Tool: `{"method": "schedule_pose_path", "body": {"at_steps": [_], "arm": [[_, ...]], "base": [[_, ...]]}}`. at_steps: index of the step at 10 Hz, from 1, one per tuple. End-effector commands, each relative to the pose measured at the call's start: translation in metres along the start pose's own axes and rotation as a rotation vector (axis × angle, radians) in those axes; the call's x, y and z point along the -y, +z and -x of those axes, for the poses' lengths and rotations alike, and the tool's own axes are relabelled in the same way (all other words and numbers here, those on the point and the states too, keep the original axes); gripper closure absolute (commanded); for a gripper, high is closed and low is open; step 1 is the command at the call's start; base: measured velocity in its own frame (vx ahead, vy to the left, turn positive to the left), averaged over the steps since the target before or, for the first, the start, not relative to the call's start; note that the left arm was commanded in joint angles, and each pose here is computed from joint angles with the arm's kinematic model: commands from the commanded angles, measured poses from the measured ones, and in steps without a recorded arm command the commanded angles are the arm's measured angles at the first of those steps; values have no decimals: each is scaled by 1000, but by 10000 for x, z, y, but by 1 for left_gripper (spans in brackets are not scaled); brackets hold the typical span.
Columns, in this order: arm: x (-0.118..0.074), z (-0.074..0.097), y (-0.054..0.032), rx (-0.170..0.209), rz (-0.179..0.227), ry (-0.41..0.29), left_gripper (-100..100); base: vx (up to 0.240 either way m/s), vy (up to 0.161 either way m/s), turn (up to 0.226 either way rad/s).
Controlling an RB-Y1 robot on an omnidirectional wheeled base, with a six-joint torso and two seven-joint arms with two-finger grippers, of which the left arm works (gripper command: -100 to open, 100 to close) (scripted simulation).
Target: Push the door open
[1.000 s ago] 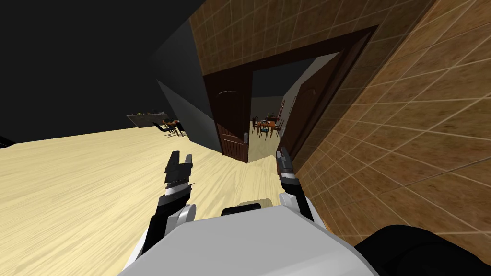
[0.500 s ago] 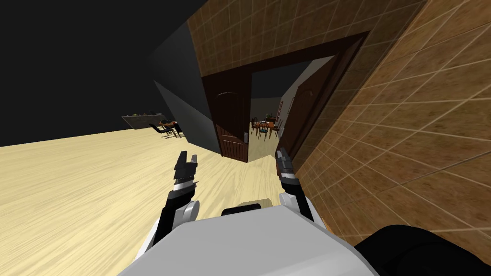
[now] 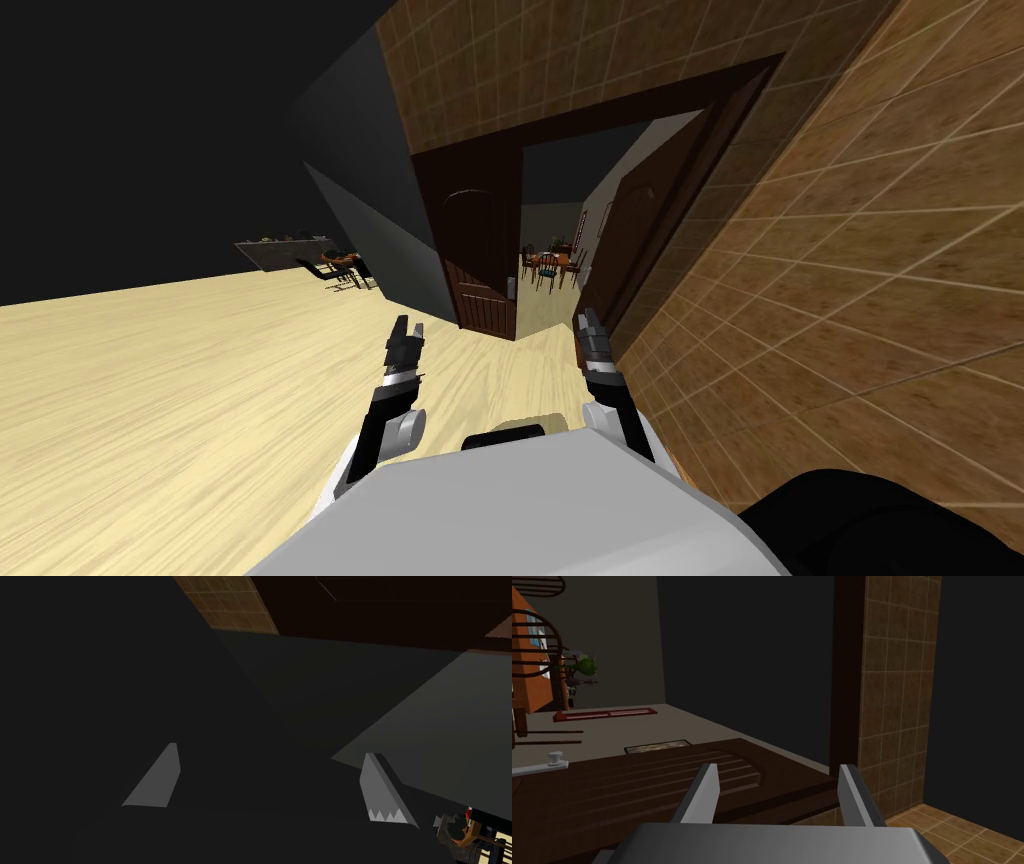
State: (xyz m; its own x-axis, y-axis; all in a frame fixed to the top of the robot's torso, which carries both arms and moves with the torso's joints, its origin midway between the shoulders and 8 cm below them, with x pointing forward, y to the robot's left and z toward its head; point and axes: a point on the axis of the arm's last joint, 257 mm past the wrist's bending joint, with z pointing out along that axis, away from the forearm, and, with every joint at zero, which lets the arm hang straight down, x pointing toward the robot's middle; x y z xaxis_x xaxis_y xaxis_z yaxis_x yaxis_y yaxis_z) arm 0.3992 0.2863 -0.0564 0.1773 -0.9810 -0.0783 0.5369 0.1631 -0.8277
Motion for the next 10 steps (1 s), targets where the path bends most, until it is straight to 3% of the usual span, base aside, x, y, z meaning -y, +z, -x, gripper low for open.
{"method": "schedule_pose_path", "body": {"at_steps": [1,8,9,10], "arm": [[-153,-73,29,-15,21,-13,-100],[-725,-398,162,-75,96,-61,-100],[-786,-401,135,-76,110,-60,-100],[-874,-463,162,-86,121,-68,-100]], "base": [[90,11,-53],[78,12,-55],[63,17,-27],[55,14,-46]]}}
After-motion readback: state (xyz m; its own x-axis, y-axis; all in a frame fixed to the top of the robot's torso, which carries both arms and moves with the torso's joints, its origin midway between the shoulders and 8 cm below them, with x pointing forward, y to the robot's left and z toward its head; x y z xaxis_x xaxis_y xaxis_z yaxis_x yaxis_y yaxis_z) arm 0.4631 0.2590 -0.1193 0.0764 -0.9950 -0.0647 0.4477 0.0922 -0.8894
